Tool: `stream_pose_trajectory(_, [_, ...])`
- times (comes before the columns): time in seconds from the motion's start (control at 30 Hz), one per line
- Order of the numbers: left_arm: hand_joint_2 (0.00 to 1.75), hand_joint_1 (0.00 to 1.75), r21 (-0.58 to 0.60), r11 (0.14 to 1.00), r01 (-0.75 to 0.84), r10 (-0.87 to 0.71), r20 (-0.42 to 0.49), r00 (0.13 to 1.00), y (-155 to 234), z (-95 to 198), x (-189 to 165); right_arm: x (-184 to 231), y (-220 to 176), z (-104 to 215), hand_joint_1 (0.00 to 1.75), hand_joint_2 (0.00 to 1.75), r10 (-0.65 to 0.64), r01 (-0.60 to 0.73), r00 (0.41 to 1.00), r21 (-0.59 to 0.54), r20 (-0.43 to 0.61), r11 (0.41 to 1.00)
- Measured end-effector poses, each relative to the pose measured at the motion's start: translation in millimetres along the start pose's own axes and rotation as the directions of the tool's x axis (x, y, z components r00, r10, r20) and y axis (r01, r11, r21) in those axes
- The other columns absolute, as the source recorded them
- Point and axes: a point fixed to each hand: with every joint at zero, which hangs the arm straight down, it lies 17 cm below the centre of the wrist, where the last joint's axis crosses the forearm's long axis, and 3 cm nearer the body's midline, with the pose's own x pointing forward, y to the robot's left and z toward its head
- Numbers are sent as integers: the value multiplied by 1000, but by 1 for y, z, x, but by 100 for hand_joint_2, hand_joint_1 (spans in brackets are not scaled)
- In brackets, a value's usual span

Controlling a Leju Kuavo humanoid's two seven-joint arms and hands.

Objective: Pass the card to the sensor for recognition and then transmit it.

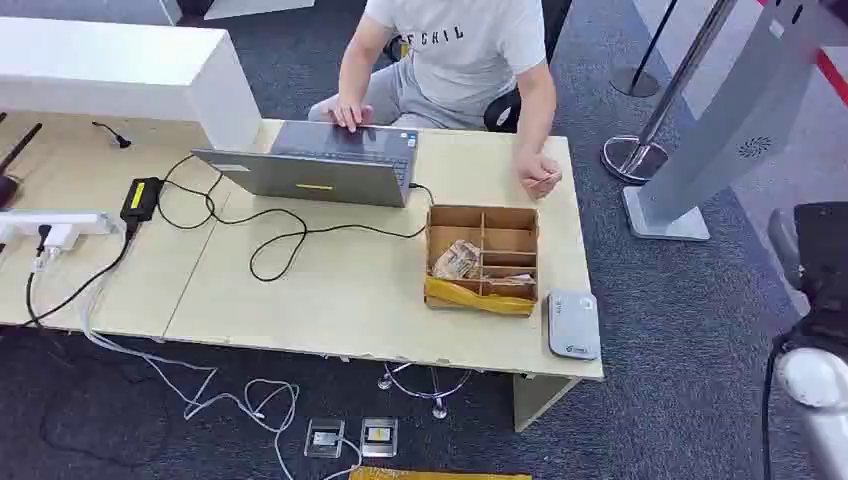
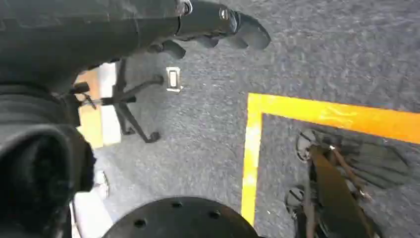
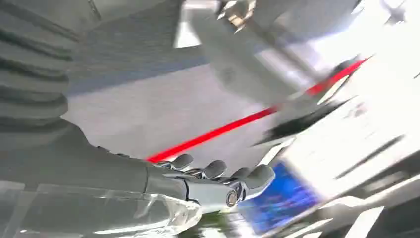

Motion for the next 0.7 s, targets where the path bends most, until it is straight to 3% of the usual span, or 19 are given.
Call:
stream_pose_trajectory(0.1, [0, 0, -3, 1000, 11, -11, 8, 1000, -1, 0, 3, 76, 22, -5, 0, 175, 29, -40, 988, 71, 149, 997])
stream_pose_trajectory(0.33, [0, 0, -16, 999, 41, -40, 22, 999, -2, 0, 3, 179, 67, 16, 0, 175, 71, -144, 924, 168, 376, 975])
stream_pose_trajectory(0.5, [0, 0, -16, 999, 50, -49, 24, 998, -1, 0, 1, 224, 101, 40, 0, 175, 80, -207, 873, 217, 482, 954])
stream_pose_trajectory(0.7, [0, 0, -3, 1000, 22, -22, 16, 1000, 2, 0, 1, 248, 145, 56, 0, 175, 109, -294, 833, 266, 543, 918])
